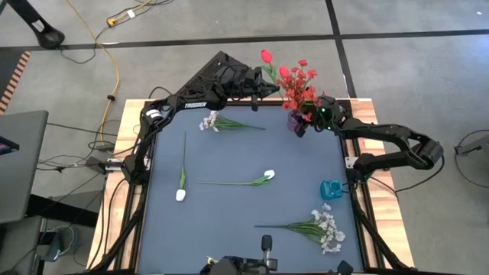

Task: Sort flowers into vase by color
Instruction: Put the red tulip into the purple vase

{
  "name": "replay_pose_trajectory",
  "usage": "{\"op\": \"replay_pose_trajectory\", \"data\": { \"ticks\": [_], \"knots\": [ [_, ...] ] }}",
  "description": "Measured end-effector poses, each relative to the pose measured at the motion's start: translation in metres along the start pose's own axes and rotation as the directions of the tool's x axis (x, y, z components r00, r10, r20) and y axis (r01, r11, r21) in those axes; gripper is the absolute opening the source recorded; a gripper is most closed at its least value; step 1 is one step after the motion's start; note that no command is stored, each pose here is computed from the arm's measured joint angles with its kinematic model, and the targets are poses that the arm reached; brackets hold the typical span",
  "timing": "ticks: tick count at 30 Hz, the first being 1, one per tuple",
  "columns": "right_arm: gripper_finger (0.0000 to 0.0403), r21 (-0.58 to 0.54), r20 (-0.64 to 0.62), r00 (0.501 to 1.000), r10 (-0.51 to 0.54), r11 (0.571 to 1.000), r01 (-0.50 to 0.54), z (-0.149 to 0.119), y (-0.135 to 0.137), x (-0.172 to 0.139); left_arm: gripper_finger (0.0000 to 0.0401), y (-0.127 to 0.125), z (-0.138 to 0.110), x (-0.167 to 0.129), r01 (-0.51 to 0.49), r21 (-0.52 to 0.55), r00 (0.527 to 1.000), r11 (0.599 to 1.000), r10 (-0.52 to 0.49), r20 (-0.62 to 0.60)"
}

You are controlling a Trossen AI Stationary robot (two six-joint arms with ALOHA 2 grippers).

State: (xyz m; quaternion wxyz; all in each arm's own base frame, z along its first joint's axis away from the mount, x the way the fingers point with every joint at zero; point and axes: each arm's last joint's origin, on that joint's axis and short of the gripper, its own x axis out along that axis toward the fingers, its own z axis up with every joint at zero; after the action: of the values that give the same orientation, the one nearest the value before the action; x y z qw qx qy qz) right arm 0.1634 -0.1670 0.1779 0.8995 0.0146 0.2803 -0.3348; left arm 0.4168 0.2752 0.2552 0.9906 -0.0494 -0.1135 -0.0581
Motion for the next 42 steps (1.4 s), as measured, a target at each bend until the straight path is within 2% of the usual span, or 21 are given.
{"op": "replay_pose_trajectory", "data": {
  "ticks": [6, 19, 42],
  "knots": [
    [0.0156, 0.001, 0.001, 1.000, 0.000, 1.000, 0.000, 0.000, 0.000, 0.000, 0.0000, -0.012, -0.005, 0.012, -0.031, 0.078, 1.000, 0.996, 0.031, 0.000],
    [0.0156, 0.005, 0.001, 1.000, 0.000, 1.000, 0.000, 0.000, 0.000, 0.000, 0.0000, -0.015, -0.008, 0.015, -0.071, 0.126, 0.997, 0.989, 0.073, -0.006],
    [0.0157, 0.000, 0.001, 1.000, 0.000, 1.000, 0.000, 0.000, 0.000, 0.000, 0.0000, -0.016, -0.006, 0.014, -0.011, 0.192, 1.000, 0.981, 0.012, -0.006]
  ]
}}
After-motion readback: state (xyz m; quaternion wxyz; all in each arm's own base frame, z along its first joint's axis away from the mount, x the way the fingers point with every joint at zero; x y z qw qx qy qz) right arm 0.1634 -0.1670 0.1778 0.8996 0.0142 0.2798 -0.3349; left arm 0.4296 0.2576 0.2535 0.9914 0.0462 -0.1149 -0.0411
